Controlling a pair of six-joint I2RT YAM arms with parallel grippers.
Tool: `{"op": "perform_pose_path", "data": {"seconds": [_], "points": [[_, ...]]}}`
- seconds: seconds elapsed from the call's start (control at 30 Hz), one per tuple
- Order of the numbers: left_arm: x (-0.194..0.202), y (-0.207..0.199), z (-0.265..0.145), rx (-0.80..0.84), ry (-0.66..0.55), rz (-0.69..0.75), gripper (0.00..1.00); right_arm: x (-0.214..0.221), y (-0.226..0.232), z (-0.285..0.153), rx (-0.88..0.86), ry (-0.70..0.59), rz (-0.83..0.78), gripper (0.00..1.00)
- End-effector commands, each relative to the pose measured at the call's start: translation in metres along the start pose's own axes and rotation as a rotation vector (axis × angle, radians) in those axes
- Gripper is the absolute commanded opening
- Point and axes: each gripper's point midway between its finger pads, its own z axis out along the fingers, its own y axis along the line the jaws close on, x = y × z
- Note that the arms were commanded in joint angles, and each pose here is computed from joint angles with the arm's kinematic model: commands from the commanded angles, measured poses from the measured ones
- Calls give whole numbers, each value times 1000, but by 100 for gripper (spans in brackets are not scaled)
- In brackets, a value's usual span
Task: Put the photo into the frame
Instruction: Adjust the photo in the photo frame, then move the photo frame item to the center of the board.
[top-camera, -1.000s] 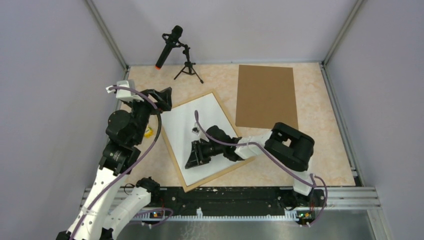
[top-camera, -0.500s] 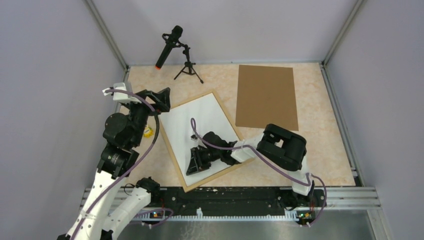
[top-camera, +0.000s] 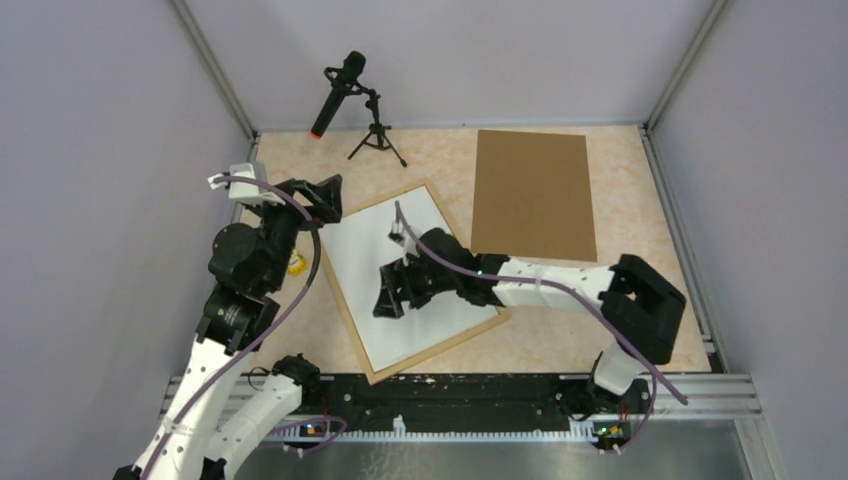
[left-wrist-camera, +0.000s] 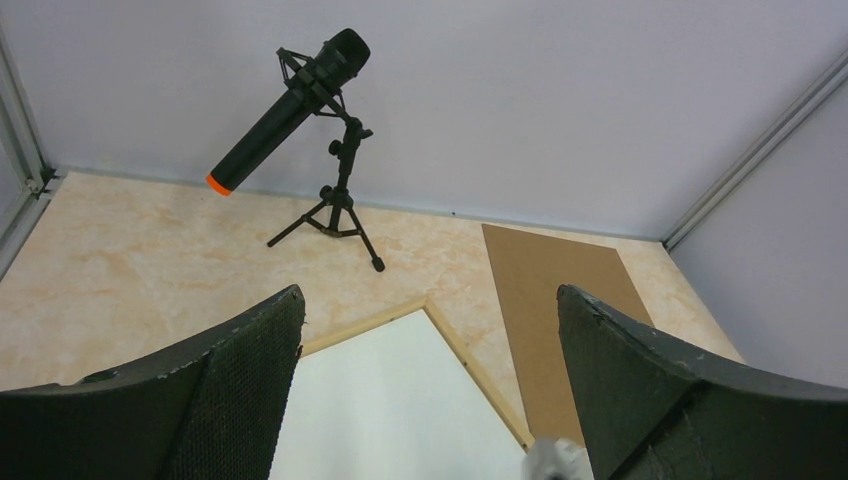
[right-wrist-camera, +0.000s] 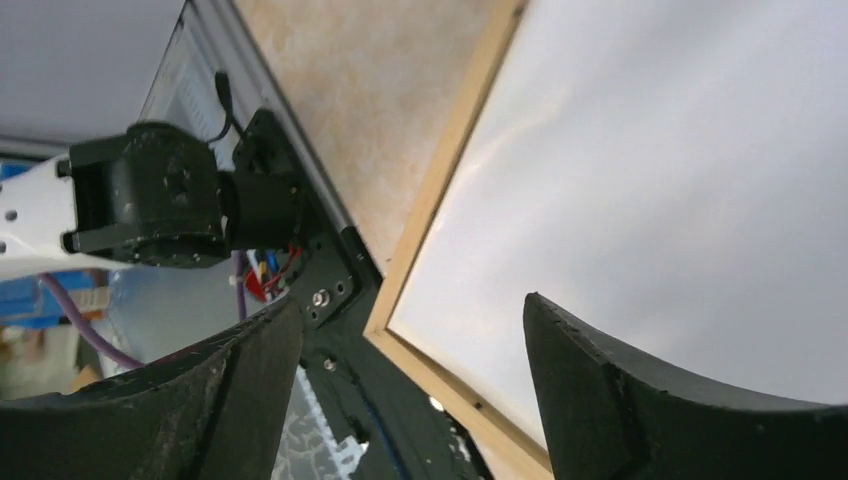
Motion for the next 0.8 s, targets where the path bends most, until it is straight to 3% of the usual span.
{"op": "perform_pose_path", "data": {"seconds": [0.0,0.2,0.4,0.57,0.67,0.77], "points": [[3,-5,8,19,2,-8,98,-44,-47,-57,199,-132,-57,81],[36,-8,30,40,109,21,98,-69,-134,-127,455,-291,78,92],[124,-36,63,219,399,16,98,-84,-201,-191,648,-433,170,97],[194,-54,79,330,596,-80,98,-103,-251,-218,588,-517,277,99],[223,-72,97,350,672,-218,98,-120,-287,-247,650,-619,367,99],[249,-105,124,335,742,-259,98,-137,-327,-272,724,-732,490,99]]}}
